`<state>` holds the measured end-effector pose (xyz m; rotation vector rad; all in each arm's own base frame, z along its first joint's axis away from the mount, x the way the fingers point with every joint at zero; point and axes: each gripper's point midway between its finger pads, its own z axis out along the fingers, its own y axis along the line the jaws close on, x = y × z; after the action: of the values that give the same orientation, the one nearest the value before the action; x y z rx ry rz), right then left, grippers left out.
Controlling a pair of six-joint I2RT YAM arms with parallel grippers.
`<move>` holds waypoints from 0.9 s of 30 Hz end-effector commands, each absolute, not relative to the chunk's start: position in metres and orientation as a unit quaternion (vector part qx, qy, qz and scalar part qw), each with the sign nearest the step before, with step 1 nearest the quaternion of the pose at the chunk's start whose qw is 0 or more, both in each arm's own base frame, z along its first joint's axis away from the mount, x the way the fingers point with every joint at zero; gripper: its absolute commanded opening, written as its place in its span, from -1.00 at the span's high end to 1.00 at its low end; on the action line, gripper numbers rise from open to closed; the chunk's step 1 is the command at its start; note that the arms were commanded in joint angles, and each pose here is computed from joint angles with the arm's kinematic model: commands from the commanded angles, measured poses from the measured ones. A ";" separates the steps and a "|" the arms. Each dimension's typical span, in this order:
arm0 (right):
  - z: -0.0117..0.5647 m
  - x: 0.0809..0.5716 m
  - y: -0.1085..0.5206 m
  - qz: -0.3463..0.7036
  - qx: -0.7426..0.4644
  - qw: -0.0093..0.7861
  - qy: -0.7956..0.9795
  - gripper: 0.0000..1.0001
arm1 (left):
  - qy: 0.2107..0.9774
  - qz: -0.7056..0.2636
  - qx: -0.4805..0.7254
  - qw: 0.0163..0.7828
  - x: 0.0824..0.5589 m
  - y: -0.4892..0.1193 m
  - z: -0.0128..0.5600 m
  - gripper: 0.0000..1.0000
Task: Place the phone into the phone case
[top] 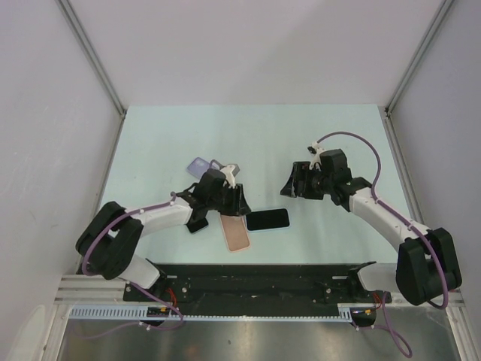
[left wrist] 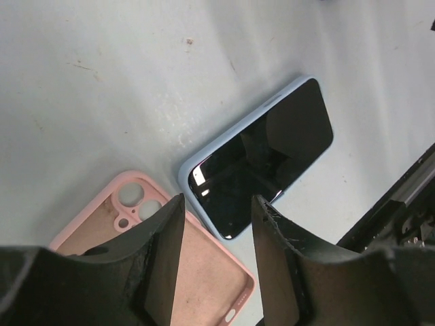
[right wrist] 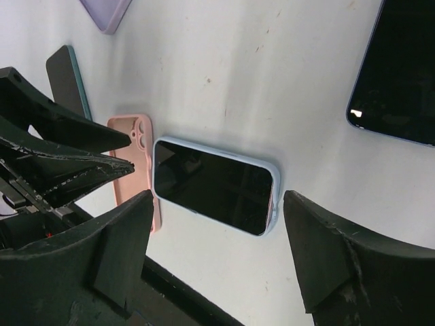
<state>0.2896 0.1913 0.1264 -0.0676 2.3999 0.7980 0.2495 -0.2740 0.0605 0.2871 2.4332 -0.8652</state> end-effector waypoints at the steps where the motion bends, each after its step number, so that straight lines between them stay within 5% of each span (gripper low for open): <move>1: 0.129 0.288 0.196 0.318 -0.037 0.303 0.897 -0.63 | 0.884 -0.357 0.116 0.278 0.255 -0.288 0.073 0.03; 11: 0.124 0.283 0.194 0.315 -0.042 0.297 0.900 -0.80 | 0.894 -0.344 0.134 0.254 0.254 -0.293 0.049 0.06; 27: 0.114 0.280 0.193 0.310 -0.041 0.283 0.907 -0.80 | 0.911 -0.317 0.165 0.206 0.230 -0.303 0.015 0.13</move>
<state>0.2802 0.1932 0.1160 -0.0824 2.4325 0.8284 0.2493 -0.2965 0.0245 0.3877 2.4826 -0.8776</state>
